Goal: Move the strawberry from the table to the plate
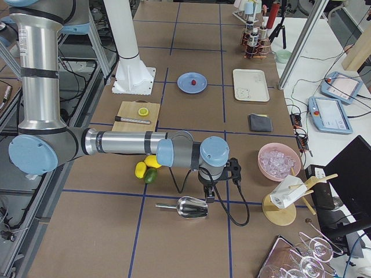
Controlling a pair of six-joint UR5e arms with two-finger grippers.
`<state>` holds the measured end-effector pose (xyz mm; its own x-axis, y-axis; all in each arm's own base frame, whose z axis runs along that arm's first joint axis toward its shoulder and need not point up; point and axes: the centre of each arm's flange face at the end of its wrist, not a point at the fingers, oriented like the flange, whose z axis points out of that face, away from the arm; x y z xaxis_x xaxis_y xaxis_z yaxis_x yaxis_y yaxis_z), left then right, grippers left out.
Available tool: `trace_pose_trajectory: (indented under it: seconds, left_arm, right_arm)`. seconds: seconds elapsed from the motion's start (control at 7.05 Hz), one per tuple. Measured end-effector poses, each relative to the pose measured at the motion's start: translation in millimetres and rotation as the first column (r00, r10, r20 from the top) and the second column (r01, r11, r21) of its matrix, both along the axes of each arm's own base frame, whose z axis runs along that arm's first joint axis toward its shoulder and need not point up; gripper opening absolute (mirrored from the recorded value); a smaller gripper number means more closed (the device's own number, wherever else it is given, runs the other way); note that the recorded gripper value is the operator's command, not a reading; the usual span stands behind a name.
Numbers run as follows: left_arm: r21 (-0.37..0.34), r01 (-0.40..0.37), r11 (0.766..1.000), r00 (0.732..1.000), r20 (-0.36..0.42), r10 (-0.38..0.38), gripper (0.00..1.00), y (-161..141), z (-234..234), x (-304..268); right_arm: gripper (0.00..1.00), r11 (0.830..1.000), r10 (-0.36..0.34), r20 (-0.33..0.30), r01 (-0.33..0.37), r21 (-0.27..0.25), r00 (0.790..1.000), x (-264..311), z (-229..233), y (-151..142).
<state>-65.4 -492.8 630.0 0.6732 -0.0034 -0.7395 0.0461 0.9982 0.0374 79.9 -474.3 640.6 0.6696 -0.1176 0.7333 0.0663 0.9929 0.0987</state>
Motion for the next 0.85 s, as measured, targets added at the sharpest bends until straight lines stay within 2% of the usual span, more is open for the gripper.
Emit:
trace_pose_trajectory:
  seconds: [0.43, 0.85]
  left_arm:
    - [0.055, -0.026, 0.998, 0.999, 0.046, 0.023, 1.00, 1.3, 3.8, -2.9]
    - [0.060, -0.029, 0.998, 0.998, 0.050, 0.026, 1.00, 1.4, 4.3, -3.2]
  right_arm:
    - [1.00, 0.998, 0.041, 0.000, -0.041, -0.041, 0.999, 0.0, -1.6, -0.2]
    - [1.00, 0.989, 0.107, -0.006, -0.107, -0.107, 0.994, 0.2, -3.2, -1.2]
